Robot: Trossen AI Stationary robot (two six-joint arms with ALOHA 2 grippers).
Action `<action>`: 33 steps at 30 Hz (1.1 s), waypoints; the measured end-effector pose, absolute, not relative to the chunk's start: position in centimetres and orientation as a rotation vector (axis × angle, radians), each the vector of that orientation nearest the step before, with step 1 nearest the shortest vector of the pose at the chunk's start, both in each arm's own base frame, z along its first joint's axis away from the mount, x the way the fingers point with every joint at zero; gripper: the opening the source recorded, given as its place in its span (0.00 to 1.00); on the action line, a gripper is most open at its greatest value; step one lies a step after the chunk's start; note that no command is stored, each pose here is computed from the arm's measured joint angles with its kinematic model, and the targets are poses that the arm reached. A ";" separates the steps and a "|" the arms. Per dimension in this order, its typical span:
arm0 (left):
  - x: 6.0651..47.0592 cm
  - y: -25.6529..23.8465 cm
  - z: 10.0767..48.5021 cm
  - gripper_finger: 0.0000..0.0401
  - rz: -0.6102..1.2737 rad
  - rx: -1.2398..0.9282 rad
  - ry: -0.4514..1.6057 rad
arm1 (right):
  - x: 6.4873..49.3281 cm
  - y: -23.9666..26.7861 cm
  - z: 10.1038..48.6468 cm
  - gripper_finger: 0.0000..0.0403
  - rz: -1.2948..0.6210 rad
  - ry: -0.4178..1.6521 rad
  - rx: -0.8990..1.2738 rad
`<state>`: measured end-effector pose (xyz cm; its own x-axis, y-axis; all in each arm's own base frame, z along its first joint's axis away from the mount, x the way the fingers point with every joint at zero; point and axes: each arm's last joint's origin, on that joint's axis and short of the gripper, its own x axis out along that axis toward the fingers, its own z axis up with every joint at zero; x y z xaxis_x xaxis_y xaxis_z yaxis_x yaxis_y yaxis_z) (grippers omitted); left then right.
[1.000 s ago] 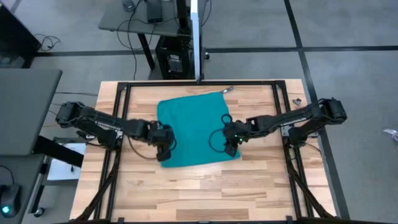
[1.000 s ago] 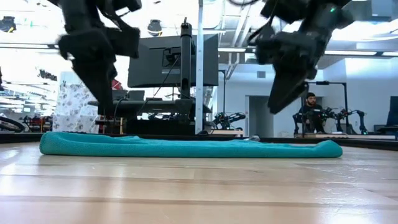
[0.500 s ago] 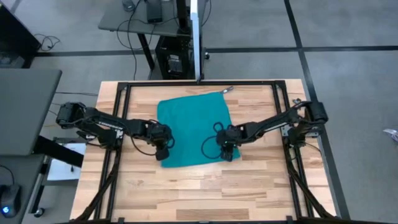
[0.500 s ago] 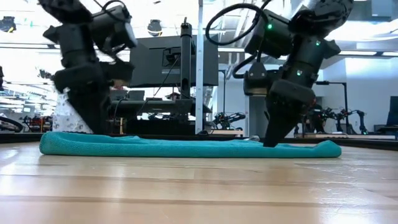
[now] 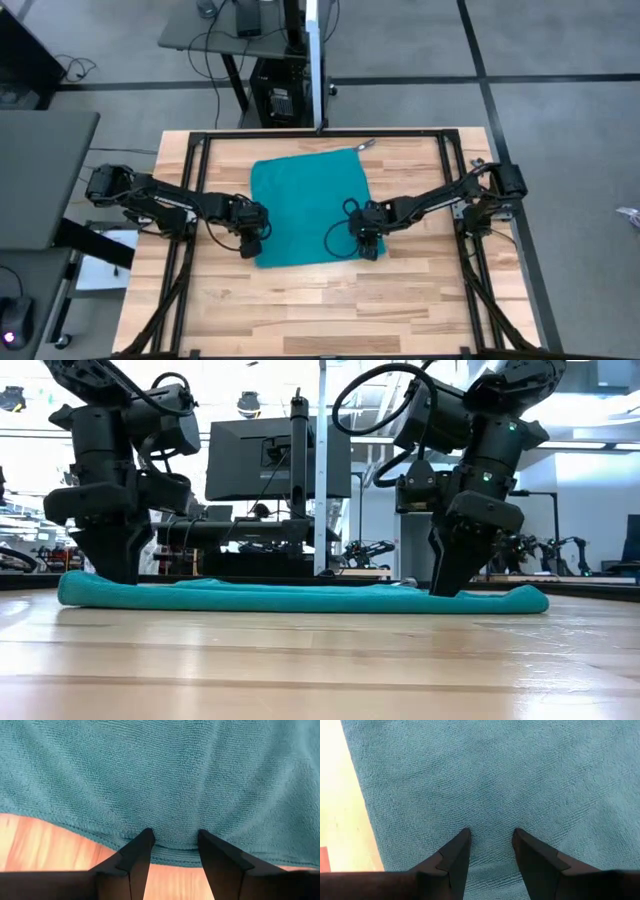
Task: Roll towel
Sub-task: Fold the blue towel
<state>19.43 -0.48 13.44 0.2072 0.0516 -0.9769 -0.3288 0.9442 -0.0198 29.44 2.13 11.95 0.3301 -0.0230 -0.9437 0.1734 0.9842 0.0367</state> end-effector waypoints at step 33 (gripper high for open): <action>23.1 -4.7 15.5 0.37 0.054 -0.352 1.049 | 30.9 5.4 13.1 0.37 -0.053 1.156 0.095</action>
<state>23.14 -4.67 15.55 0.5021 -0.1231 -0.8560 -0.2097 0.9430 -0.2586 30.93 5.35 13.14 0.4027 0.0071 -0.9153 0.0912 0.9947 0.0478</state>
